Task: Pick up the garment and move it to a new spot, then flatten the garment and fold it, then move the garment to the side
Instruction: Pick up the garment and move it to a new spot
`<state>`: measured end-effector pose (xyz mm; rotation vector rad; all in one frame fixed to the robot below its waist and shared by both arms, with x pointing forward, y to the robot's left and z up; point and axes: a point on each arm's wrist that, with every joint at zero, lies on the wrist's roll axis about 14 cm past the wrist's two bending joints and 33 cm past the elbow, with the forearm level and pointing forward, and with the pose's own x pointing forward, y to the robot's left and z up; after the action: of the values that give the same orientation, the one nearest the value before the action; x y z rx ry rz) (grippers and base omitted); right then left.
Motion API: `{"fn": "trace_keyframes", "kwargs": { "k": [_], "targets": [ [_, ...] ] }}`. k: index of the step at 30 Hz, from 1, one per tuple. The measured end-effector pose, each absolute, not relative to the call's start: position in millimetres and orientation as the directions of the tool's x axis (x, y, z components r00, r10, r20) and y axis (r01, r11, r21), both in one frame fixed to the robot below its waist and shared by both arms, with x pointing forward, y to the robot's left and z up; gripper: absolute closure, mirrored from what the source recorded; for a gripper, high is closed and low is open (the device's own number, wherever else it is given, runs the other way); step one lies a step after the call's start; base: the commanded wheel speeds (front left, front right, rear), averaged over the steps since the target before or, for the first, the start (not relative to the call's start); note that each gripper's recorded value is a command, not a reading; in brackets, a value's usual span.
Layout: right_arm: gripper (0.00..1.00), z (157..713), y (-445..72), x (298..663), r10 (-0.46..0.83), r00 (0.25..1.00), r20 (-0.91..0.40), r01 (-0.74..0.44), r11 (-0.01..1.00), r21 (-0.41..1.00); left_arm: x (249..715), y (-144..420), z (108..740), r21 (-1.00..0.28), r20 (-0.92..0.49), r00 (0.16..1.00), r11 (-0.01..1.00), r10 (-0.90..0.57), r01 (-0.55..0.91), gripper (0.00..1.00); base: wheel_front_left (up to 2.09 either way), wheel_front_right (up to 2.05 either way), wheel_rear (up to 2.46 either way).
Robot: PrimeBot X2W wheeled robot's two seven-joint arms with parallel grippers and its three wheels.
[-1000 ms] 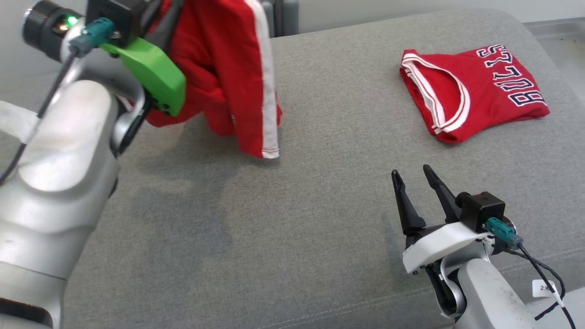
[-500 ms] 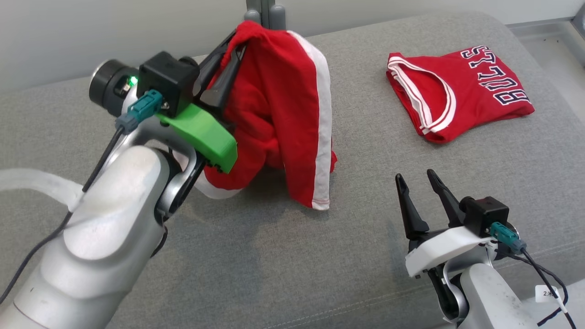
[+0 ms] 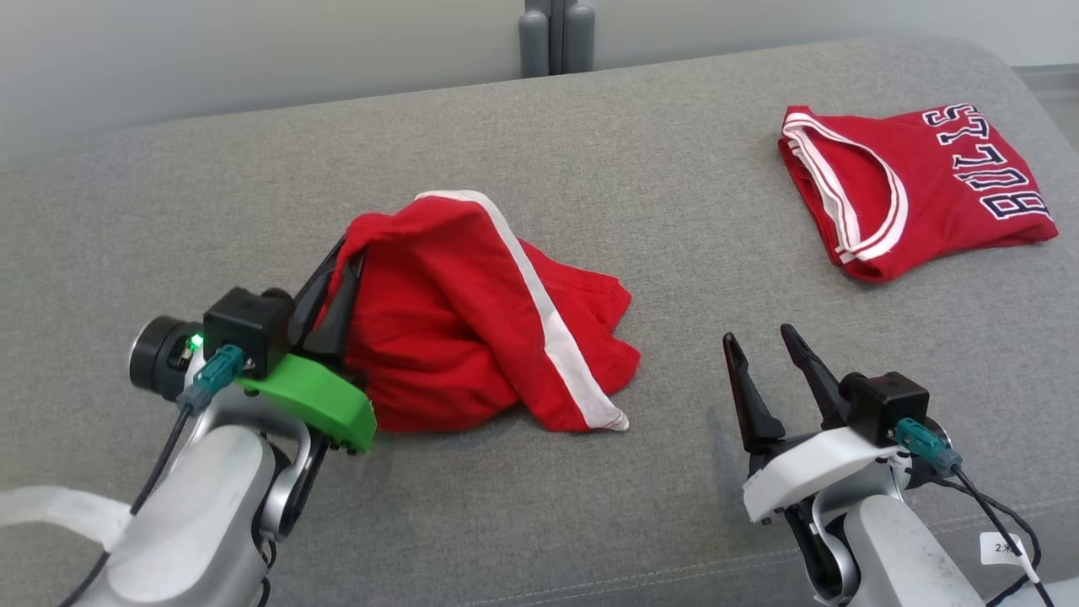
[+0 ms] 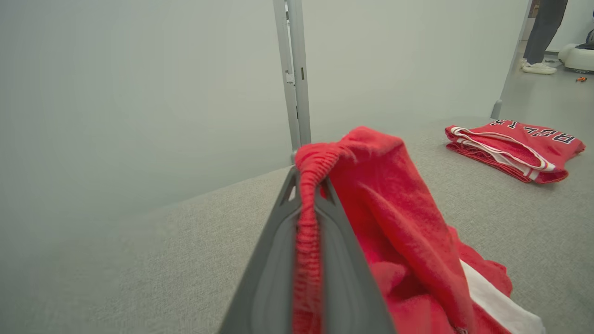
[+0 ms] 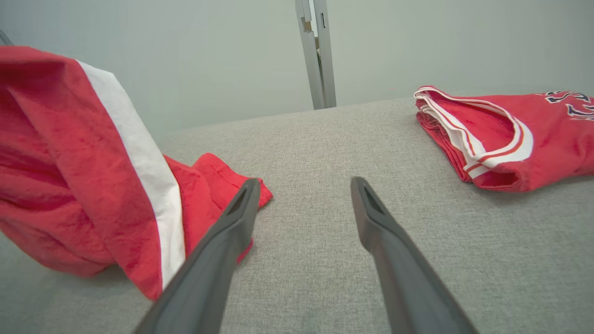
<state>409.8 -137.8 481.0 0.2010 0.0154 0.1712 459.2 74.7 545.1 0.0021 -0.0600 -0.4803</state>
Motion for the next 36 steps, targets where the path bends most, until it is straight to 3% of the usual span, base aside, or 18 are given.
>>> {"fn": "trace_keyframes", "kwargs": {
  "k": [16, 33, 34, 35, 36],
  "targets": [
    [0.0, 476.4, -104.7, 414.3, 0.266, 0.964, -0.01, -0.259, 0.944, 0.204, 412.6, 138.7, 467.3, -0.101, -0.101, 0.966, 0.968, -0.24, 0.23, 1.0, 0.0, 0.0, 0.0],
    [0.0, 467.9, -97.8, 417.8, 0.289, 0.957, -0.034, -0.275, 0.936, 0.22, 396.3, 162.8, 409.6, -0.147, -0.255, 0.956, 0.983, -0.143, 0.108, 1.0, 0.0, 0.0, 0.0],
    [0.0, 467.8, -97.9, 418.0, 0.289, 0.957, -0.034, -0.275, 0.936, 0.22, 395.4, 163.2, 407.3, -0.146, -0.261, 0.955, 0.983, -0.143, 0.107, 0.88, 0.0, 0.0, 0.0],
    [0.0, 467.6, -98.0, 418.0, 0.29, 0.956, -0.035, -0.275, 0.936, 0.219, 394.5, 164.3, 405.0, -0.15, -0.268, 0.953, 0.984, -0.138, 0.1, 0.6, 0.0, 0.0, 0.0],
    [0.0, 467.5, -98.1, 418.1, 0.29, 0.956, -0.035, -0.276, 0.936, 0.219, 393.6, 164.7, 403.4, -0.154, -0.272, 0.953, 0.983, -0.136, 0.096, 0.6, 0.0, 0.0, 0.0]
  ]
}}
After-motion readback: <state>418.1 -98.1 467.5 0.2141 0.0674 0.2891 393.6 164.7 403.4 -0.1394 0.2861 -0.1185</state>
